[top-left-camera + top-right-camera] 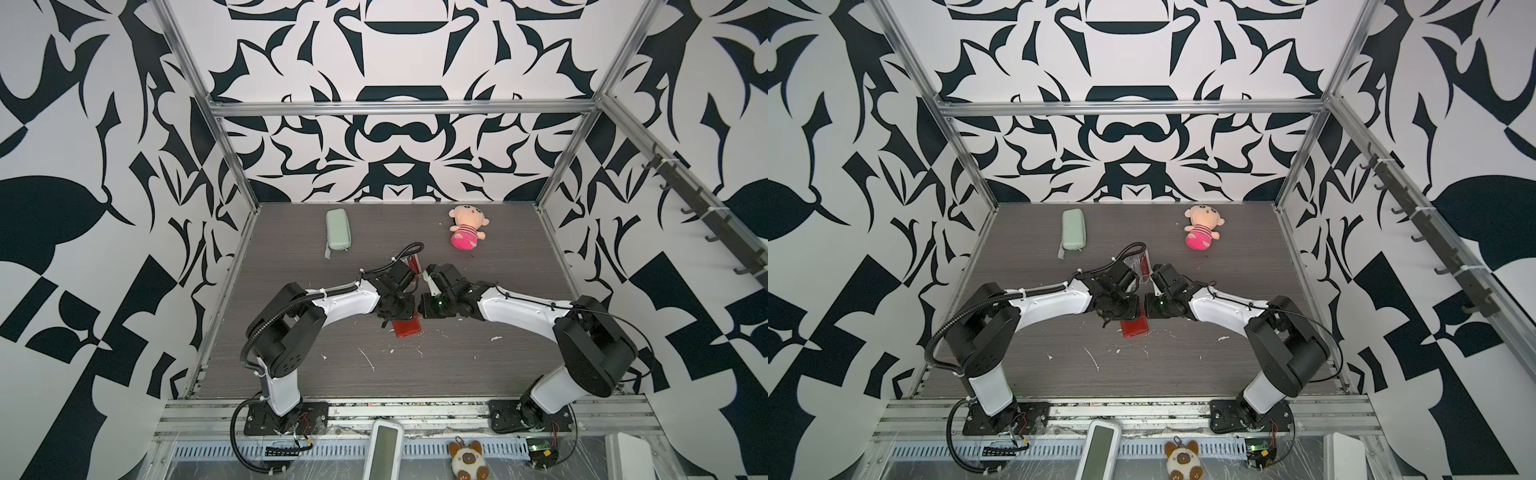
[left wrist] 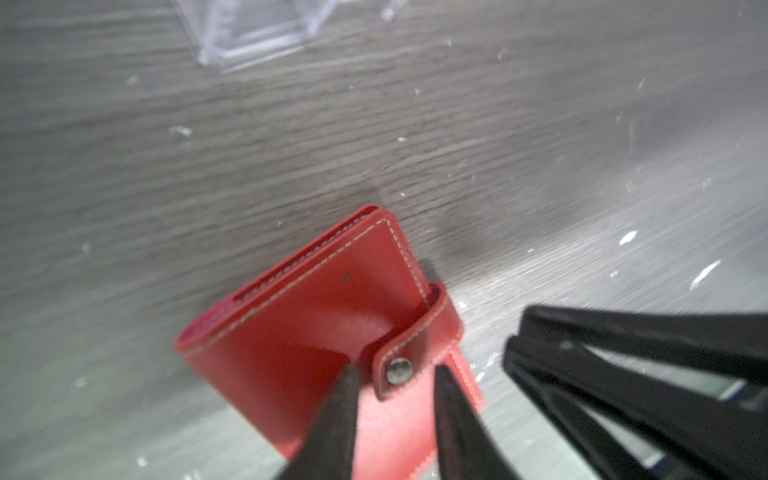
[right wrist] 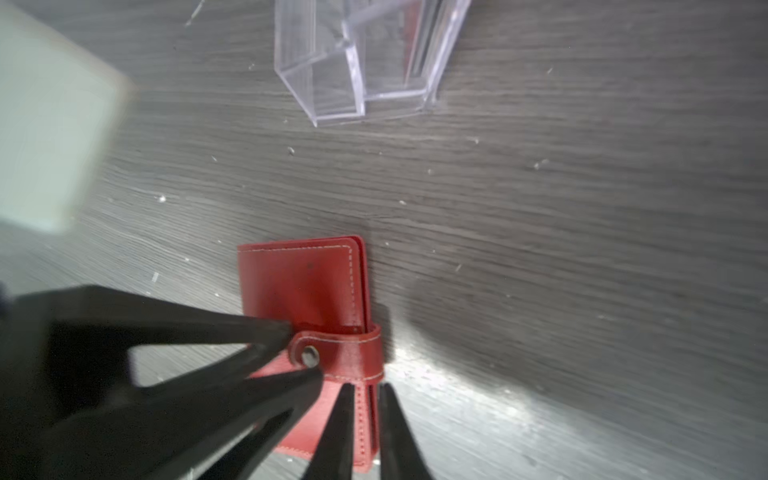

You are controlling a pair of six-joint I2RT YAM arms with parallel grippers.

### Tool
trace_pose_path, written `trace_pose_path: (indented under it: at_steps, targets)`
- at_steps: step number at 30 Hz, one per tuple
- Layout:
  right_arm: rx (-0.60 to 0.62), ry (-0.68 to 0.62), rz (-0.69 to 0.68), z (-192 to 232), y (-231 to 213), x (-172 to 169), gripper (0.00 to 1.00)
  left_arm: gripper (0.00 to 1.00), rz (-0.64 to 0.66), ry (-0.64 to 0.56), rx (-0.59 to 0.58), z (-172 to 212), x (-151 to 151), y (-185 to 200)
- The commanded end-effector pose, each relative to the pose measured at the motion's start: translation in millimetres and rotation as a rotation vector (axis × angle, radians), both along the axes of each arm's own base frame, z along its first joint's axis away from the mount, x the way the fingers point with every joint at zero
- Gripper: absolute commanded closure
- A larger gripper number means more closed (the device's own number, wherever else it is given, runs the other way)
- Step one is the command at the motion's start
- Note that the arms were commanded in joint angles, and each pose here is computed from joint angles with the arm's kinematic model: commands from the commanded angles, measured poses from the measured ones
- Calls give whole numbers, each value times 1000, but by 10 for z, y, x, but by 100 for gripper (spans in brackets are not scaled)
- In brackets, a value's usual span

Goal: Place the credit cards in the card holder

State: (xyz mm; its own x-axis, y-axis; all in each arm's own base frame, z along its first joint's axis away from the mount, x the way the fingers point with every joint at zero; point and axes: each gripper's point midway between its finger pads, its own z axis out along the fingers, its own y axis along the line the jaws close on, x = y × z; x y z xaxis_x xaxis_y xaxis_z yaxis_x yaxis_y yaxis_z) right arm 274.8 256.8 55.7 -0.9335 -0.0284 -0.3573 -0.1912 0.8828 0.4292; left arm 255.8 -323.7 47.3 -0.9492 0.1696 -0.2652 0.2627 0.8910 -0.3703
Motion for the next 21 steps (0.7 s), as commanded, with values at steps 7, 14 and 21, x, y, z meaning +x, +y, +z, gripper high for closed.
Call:
trace_pose_path:
  at_steps: [7,14,21]
  targets:
    - [-216,-200,-121,249,-505,230,73,41,50,-309,123,623,274,463]
    - [-573,-412,-273,522,-1234,459,72,26,220,-635,465,1013,604,1400]
    - [-853,-620,-416,852,-1815,654,69,22,413,-840,753,1267,851,2227]
